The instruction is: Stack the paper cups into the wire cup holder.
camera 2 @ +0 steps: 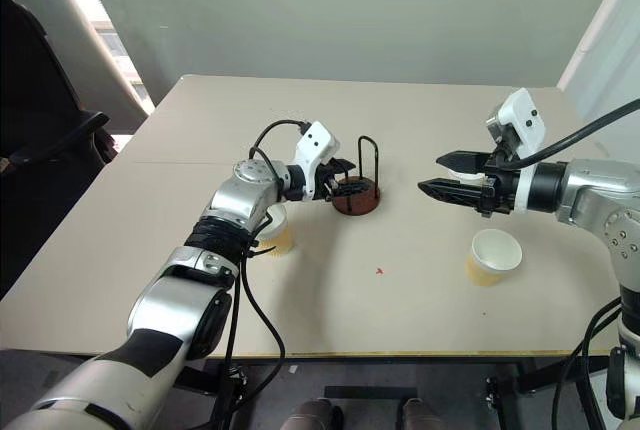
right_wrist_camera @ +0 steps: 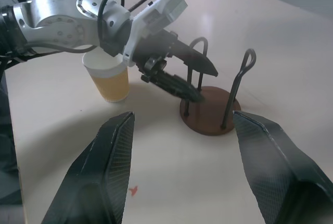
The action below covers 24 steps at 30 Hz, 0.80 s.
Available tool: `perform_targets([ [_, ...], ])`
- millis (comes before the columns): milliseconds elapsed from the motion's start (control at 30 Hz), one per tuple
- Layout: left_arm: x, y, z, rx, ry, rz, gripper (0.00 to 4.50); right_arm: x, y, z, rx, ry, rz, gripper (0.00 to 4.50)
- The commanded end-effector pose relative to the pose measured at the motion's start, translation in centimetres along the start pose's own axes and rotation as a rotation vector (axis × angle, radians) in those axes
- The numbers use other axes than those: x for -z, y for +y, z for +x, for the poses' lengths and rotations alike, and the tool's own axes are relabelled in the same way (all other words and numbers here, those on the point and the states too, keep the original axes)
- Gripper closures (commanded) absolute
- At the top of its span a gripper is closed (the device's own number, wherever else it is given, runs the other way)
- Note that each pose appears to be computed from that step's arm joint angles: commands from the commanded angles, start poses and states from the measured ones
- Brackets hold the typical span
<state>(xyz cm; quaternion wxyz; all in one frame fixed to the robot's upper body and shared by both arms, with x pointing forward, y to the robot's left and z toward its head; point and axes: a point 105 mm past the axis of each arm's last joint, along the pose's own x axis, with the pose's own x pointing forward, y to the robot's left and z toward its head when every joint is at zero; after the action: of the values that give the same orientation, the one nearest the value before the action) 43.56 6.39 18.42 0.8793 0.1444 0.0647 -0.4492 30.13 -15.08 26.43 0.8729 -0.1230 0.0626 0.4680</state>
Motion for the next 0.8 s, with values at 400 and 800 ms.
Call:
perform_targets([
  [400,-4.8,-3.3,-2.6,0.291,-0.154,0.158,4.46,-0.7,1.1,-3.0,-0.049,0.035,-0.074,1.42],
  [800,-3.5,-8.8,-2.2,0.498,-0.118,0.141,4.46,-2.2,2.4,-5.3,-0.102,0.065,-0.086,1.42],
])
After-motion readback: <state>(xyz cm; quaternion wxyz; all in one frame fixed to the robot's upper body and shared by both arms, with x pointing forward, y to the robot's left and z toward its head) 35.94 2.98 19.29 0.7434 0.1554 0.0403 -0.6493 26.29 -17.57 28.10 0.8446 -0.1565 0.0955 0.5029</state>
